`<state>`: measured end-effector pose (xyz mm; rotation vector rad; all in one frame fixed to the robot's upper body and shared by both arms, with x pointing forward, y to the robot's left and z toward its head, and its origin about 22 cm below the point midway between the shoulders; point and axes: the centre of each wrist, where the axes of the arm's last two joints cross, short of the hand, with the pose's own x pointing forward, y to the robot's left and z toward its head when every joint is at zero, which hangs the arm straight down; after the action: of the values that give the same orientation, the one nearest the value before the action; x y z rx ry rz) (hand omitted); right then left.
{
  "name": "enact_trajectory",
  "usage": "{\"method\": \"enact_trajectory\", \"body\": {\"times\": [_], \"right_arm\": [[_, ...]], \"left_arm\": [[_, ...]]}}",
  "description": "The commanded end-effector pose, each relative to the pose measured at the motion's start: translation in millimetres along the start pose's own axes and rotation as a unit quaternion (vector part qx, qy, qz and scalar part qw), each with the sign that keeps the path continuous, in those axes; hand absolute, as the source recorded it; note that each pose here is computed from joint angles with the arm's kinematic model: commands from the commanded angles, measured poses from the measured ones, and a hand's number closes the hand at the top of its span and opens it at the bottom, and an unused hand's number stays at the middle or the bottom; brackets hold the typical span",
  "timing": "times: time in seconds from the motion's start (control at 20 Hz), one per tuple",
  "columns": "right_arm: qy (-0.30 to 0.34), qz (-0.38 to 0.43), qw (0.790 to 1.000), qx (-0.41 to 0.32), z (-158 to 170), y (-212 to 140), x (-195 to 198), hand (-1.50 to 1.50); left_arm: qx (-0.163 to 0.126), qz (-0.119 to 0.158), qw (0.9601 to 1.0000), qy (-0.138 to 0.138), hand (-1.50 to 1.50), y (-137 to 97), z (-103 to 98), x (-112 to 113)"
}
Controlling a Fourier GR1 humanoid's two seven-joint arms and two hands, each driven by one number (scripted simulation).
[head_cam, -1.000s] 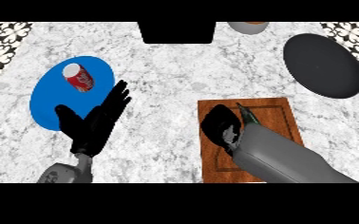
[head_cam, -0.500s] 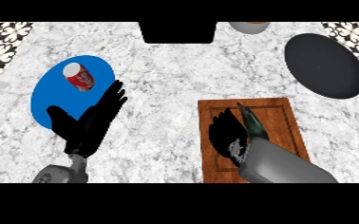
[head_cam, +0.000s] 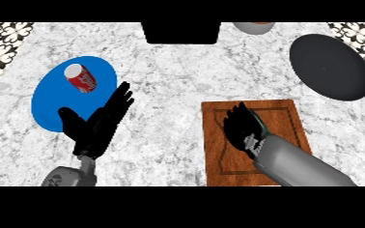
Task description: Pick the eggplant from the cutting board and place it in the pan
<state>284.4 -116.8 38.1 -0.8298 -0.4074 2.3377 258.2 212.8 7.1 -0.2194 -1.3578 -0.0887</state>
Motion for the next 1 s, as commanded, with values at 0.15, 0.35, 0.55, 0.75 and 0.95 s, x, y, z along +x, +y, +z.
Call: {"method": "enact_trajectory", "body": {"times": [0.15,0.35,0.55,0.75,0.95], "right_arm": [[0.007,0.007,1.000,-0.009,-22,15,3,-1.50],[-0.009,-0.002,1.000,-0.023,-34,36,-24,1.50],[-0.033,0.054,0.996,-0.070,-36,44,-29,1.50],[-0.033,0.079,0.993,-0.086,-46,40,-30,1.50],[-0.071,-0.074,0.979,-0.174,-18,95,-41,1.50]], "left_arm": [[0.001,0.003,1.0000,0.008,0.00,15,6,7],[-0.003,0.001,1.0000,-0.004,0.00,2,-3,-1],[-0.005,-0.002,1.0000,-0.003,0.00,-2,-2,2],[0.000,0.010,0.9999,0.001,0.00,-2,0,2],[0.015,0.010,0.9998,-0.001,0.00,10,15,2]]}}
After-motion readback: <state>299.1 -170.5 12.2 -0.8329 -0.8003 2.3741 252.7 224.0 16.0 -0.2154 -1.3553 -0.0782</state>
